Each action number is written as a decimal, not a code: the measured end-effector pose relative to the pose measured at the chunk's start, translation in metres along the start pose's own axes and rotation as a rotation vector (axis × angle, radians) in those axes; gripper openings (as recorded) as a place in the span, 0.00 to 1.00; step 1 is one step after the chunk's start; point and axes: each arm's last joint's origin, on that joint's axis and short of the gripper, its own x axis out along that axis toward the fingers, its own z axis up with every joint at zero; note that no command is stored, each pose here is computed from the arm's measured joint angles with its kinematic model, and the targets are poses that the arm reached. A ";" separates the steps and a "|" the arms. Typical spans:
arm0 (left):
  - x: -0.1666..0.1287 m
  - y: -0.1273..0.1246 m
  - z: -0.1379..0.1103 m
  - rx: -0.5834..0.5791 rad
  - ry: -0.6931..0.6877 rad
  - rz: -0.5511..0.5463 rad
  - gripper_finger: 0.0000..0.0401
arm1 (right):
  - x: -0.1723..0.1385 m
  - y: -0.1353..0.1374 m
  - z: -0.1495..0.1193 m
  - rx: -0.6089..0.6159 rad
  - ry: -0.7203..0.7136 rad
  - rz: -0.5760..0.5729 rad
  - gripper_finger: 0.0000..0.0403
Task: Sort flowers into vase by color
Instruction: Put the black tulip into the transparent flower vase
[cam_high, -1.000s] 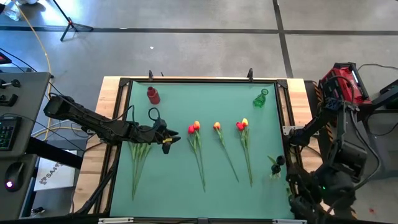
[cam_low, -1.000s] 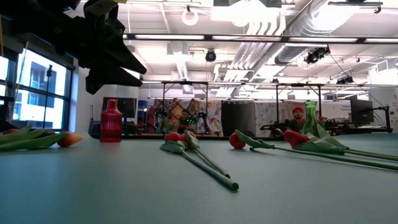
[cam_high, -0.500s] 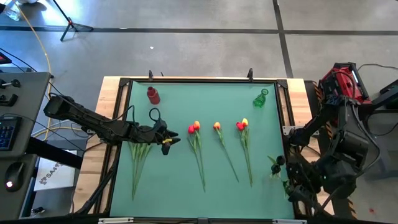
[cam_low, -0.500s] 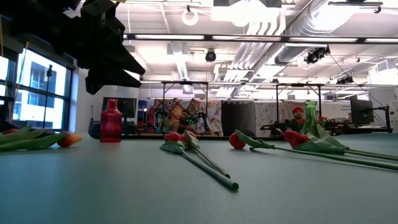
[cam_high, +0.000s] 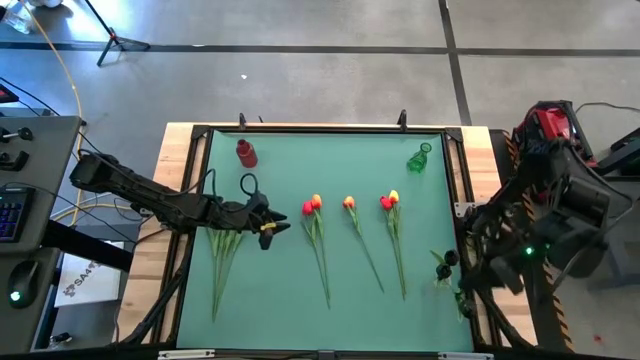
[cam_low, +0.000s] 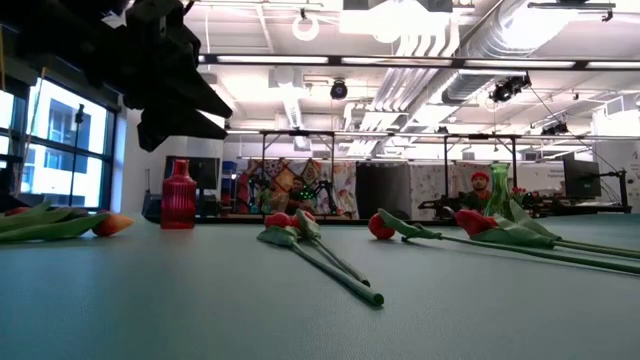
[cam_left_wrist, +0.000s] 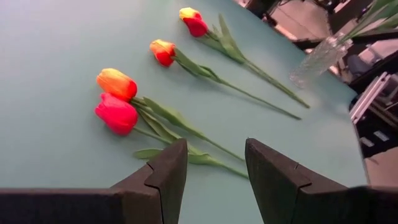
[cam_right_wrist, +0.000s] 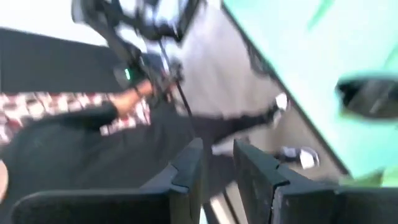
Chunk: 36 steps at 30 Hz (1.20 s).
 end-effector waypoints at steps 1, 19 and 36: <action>-0.001 0.000 0.001 -0.006 -0.006 -0.004 0.38 | -0.003 -0.001 0.003 -0.001 -0.035 0.004 0.19; -0.041 0.017 0.029 -0.043 -0.098 0.019 0.38 | -0.006 -0.009 0.080 -0.198 -0.555 -0.158 0.19; -0.054 0.025 0.030 -0.039 -0.055 0.021 0.38 | 0.053 -0.031 0.182 -0.138 -0.634 -0.515 0.19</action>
